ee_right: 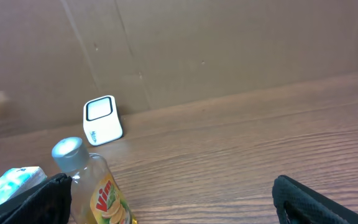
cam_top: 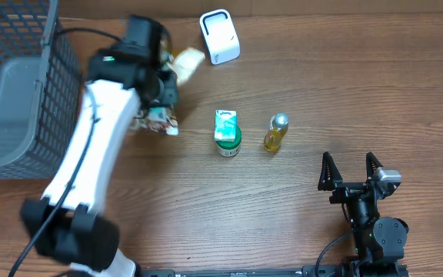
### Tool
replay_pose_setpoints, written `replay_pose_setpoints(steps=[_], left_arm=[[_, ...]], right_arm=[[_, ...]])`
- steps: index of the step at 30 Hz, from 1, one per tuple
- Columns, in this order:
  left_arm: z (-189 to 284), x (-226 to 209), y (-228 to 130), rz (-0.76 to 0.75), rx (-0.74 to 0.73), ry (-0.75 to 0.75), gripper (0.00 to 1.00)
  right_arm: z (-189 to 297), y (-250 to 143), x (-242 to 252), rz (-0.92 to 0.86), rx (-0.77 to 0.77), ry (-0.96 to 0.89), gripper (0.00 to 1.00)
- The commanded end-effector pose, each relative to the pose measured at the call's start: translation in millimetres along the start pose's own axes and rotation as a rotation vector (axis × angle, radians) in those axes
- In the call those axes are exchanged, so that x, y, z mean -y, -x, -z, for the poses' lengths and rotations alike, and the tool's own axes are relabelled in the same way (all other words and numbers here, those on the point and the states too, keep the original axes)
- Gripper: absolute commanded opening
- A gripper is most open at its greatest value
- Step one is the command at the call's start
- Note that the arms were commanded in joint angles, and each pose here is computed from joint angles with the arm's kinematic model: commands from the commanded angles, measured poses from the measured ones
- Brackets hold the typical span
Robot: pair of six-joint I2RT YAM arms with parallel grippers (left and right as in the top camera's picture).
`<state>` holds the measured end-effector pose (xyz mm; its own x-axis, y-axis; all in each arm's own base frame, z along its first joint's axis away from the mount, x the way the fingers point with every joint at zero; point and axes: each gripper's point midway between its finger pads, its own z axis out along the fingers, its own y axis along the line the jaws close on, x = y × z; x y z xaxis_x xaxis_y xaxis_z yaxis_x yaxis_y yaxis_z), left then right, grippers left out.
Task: Scan the item barcode
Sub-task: 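Lift the wipes packet and carry it toward the scanner, then lower the wipes packet onto the table left of Kleenex, release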
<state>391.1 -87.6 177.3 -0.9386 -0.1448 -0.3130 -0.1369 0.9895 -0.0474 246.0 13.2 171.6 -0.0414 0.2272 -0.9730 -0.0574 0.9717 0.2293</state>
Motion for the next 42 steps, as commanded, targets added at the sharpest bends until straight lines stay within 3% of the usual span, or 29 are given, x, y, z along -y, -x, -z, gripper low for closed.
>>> replay_pose_setpoints(steps=[1, 4, 15, 20, 24, 26, 32, 42], left_arm=[[-34.2, -6.8, -13.9, 0.12, -0.042, 0.132, 0.09], [-61.6, -4.7, -28.8, 0.161, -0.099, 0.17, 0.06], [-133.1, -1.8, -64.6, 0.131, -0.216, 0.236, 0.13], [-137.1, -2.7, -66.5, 0.125, -0.227, 0.242, 0.3], [-136.9, -2.2, -67.8, 0.116, -0.235, 0.237, 0.71], [-137.0, -0.7, -68.7, 0.115, -0.241, 0.228, 0.81], [-129.6, 8.2, -64.8, 0.074, -0.258, 0.179, 0.92], [-66.7, 19.5, -7.6, -0.015, -0.17, 0.128, 0.99]], right_arm=[[-0.2, -1.8, 1.3, 0.005, 0.004, -0.003, 1.0], [-0.2, -1.8, 1.3, 0.005, 0.004, -0.003, 1.0], [-0.2, -1.8, 1.3, 0.005, 0.004, -0.003, 1.0], [-0.2, -1.8, 1.3, 0.005, 0.004, -0.003, 1.0], [-0.2, -1.8, 1.3, 0.005, 0.004, -0.003, 1.0], [-0.2, -1.8, 1.3, 0.005, 0.004, -0.003, 1.0], [-0.2, -1.8, 1.3, 0.005, 0.004, -0.003, 1.0], [-0.2, -1.8, 1.3, 0.005, 0.004, -0.003, 1.0]])
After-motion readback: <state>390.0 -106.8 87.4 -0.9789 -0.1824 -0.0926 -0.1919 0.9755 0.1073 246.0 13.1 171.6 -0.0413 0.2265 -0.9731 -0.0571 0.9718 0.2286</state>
